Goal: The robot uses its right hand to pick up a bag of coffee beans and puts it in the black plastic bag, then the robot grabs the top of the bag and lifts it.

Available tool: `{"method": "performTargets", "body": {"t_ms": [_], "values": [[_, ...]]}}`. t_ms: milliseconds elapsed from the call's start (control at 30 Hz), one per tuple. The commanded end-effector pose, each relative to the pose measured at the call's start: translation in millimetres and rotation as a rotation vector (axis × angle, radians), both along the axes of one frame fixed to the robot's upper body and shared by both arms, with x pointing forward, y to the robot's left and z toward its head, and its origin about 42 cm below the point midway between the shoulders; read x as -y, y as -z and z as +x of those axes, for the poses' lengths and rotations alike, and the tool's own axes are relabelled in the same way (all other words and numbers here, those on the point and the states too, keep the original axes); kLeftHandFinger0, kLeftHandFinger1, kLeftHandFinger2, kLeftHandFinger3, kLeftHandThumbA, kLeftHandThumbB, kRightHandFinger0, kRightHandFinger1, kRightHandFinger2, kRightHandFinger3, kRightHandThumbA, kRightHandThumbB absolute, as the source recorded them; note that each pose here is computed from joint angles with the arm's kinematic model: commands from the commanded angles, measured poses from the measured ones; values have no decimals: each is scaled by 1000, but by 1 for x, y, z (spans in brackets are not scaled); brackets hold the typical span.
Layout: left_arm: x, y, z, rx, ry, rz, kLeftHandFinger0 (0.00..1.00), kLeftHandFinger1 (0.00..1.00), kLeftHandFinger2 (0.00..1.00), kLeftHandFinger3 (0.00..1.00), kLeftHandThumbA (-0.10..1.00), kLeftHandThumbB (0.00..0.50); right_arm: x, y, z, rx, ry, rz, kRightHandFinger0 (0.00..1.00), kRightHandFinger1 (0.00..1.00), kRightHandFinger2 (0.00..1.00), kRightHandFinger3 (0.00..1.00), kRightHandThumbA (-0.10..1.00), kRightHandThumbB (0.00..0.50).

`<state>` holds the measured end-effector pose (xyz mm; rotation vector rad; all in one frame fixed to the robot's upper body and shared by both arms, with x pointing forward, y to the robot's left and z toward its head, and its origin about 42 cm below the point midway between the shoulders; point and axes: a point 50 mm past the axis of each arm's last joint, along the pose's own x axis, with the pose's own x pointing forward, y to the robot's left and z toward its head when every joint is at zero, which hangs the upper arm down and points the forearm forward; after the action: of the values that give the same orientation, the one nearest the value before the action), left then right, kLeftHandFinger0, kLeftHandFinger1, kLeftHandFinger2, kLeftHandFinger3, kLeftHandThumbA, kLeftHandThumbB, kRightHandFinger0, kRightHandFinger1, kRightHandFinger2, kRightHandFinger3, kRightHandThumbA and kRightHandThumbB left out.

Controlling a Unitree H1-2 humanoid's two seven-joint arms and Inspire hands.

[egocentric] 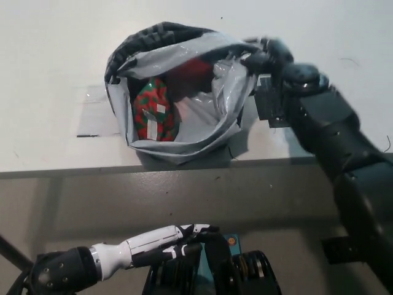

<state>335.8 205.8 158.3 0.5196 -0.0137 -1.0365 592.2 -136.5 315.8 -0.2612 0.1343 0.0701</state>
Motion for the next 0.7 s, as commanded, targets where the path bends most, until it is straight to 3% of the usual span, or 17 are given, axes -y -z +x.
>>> {"method": "performTargets", "body": {"t_ms": [0, 133, 233, 433, 467, 667], "values": [[-5, -12, 6, 51, 7, 35, 1000, 977, 1000, 1000, 973, 298, -18, -189, -3, 445, -99, -472, 1000, 1000, 1000, 1000, 792, 286], [-6, -12, 7, 33, 3, 27, 1000, 958, 962, 967, 964, 295, -38, -260, -34, 574, -130, -690, 1000, 1000, 1000, 1000, 839, 405], [-5, -10, 6, 28, 1, 17, 987, 948, 952, 964, 950, 285, -46, -274, -47, 598, -145, -761, 1000, 1000, 1000, 1000, 861, 422], [-4, -9, 5, 32, 4, 27, 984, 944, 949, 963, 958, 297, -55, -294, -73, 655, -175, -822, 1000, 1000, 1000, 1000, 835, 402], [-4, -9, 6, 30, 5, 25, 985, 944, 947, 960, 965, 306, -54, -299, -81, 681, -188, -812, 1000, 1000, 1000, 1000, 870, 379], [-5, -10, 8, 23, 0, -2, 1000, 965, 993, 1000, 955, 283, -37, -329, -123, 831, -197, -753, 1000, 1000, 1000, 1000, 996, 356]]}}
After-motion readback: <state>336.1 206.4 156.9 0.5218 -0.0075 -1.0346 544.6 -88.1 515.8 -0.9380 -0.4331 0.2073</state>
